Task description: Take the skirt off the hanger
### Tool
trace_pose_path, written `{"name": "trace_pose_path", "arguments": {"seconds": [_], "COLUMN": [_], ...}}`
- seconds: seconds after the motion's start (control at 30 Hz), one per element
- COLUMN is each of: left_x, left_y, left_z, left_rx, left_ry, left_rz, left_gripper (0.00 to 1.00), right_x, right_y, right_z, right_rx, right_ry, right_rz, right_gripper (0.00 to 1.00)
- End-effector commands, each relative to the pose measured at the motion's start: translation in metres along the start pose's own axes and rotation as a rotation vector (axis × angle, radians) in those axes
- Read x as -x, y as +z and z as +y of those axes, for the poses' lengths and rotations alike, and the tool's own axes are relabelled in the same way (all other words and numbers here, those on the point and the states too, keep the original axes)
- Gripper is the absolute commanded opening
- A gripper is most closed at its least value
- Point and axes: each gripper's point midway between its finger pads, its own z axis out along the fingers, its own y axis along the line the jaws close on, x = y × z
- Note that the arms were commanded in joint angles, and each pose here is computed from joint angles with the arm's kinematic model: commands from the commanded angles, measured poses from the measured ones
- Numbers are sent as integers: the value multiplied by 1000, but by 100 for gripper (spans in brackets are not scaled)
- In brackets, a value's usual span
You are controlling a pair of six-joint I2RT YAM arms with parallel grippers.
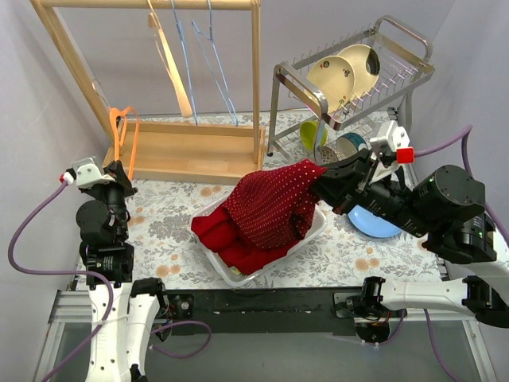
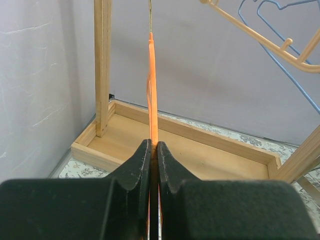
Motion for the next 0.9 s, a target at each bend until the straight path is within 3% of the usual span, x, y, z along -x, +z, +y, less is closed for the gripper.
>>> {"name": "trace_pose_path", "arguments": {"seconds": [0.0,0.23,0.3,0.43,0.57,0.73,0.87], "left_x": [19,17,14,7,3,-6,-13], "left_y": [-2,-3,-3,-4,-3,-2,-1], "left_z": [-6,-5,-6,-6,-6,-3,-1], "left_rx": [-27,-24,-27,-31,-36,-21,-14], "left_ry": [-26,-28,-33,-36,-38,-41,-44], "left_rz": [-66,-65,-63,-59,-61,-57,-48], "left_gripper": [0,0,0,0,0,0,0], "right_x": [62,61,34,-75,-133,-158,-151], "right_y": [-23,-4,17,66,91,120,144], "right_z": [15,18,7,-21,-50,-86,-91], "right_rx": [94,96,20,-164,-245,-253,-199], "right_ry": [98,90,49,-59,-120,-106,-106], "right_rz": [-183,-221,-163,84,202,248,254], "right_gripper": [1,1,1,1,1,1,1]}}
